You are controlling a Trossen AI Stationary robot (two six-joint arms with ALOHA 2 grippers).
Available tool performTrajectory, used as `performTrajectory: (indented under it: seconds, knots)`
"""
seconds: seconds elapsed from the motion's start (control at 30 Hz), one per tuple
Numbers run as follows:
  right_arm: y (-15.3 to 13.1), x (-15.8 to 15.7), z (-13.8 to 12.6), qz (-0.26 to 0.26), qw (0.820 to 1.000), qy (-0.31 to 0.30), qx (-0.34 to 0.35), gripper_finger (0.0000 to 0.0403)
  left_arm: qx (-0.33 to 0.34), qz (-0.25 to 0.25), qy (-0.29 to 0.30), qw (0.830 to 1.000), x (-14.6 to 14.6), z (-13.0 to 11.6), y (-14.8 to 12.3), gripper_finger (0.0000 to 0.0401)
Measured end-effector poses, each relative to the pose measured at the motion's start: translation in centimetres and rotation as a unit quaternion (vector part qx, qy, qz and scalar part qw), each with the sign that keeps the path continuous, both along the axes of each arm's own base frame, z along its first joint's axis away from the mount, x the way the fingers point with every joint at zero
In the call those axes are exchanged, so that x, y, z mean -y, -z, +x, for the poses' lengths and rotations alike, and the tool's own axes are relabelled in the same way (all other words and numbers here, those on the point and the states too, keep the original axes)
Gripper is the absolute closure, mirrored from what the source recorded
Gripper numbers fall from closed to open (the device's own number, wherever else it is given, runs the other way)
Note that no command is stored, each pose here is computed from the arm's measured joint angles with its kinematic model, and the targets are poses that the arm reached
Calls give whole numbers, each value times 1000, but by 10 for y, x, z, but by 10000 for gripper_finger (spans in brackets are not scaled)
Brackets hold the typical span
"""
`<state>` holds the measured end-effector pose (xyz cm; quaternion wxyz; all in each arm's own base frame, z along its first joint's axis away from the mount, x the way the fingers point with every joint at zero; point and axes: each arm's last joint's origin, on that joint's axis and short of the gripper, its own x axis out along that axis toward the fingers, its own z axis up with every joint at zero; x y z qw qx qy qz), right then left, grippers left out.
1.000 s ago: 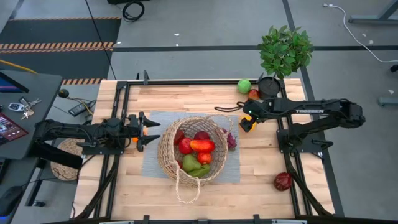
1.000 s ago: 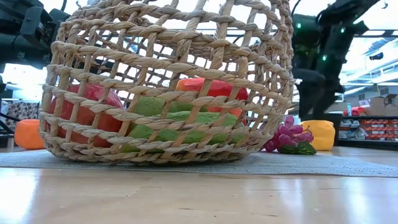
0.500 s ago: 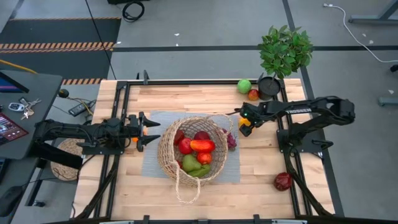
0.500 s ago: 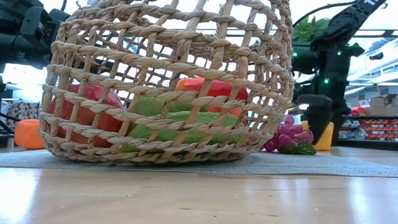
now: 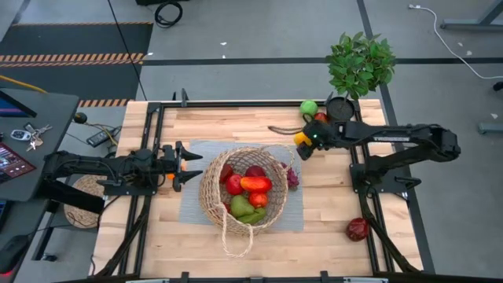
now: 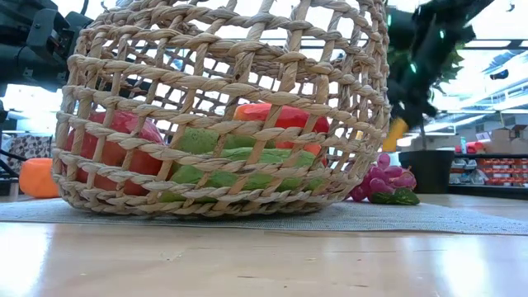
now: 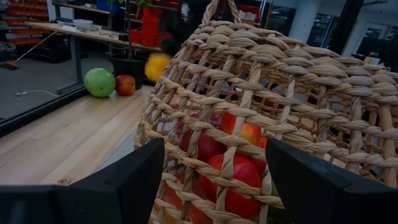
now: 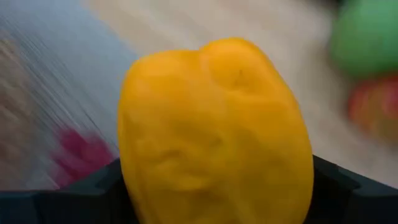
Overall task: Build produce basket
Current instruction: Put the yellow bell pepper into the basket
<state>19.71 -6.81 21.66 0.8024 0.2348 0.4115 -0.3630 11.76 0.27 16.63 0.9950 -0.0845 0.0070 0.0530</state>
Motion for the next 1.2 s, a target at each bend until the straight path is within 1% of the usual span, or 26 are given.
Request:
performTrajectory:
  seconds: [0.1,0.2,0.3,0.4,0.47,0.6,0.67,0.73,0.83,0.93,0.97,1.1,1.2]
  knots:
    - [-33,-4,8,-58,995,0,84,88,0,0,0,1000,0,0,0,115]
    - [-68,-10,14,-114,979,-8,169,87,0,0,0,1000,0,0,0,115]
    - [-98,-19,17,-165,952,-21,257,87,0,0,0,1000,0,0,0,115]
    - [-117,-28,23,-200,920,-56,332,86,0,0,0,1000,0,0,0,115]
    - [-126,-35,26,-213,899,-83,373,86,0,0,0,1000,0,0,0,115]
    - [-142,-49,28,-234,859,-117,440,86,0,0,0,1000,0,0,0,115]
    - [-147,-54,28,-247,845,-128,456,86,0,0,0,1000,0,0,0,115]
    - [-149,-57,30,-250,838,-133,466,86,0,0,0,1000,0,0,0,115]
    - [-147,-62,36,-251,835,-143,468,86,0,0,0,1000,0,0,0,115]
    - [-144,-66,40,-255,837,-145,462,86,1,0,0,1000,0,0,0,115]
    - [-142,-68,41,-260,839,-155,451,86,0,0,0,1000,0,0,0,115]
    - [-136,-80,56,-298,846,-180,403,86,0,0,0,1000,0,0,0,115]
    - [-138,-92,69,-346,844,-198,358,86,0,0,0,1000,0,0,0,115]
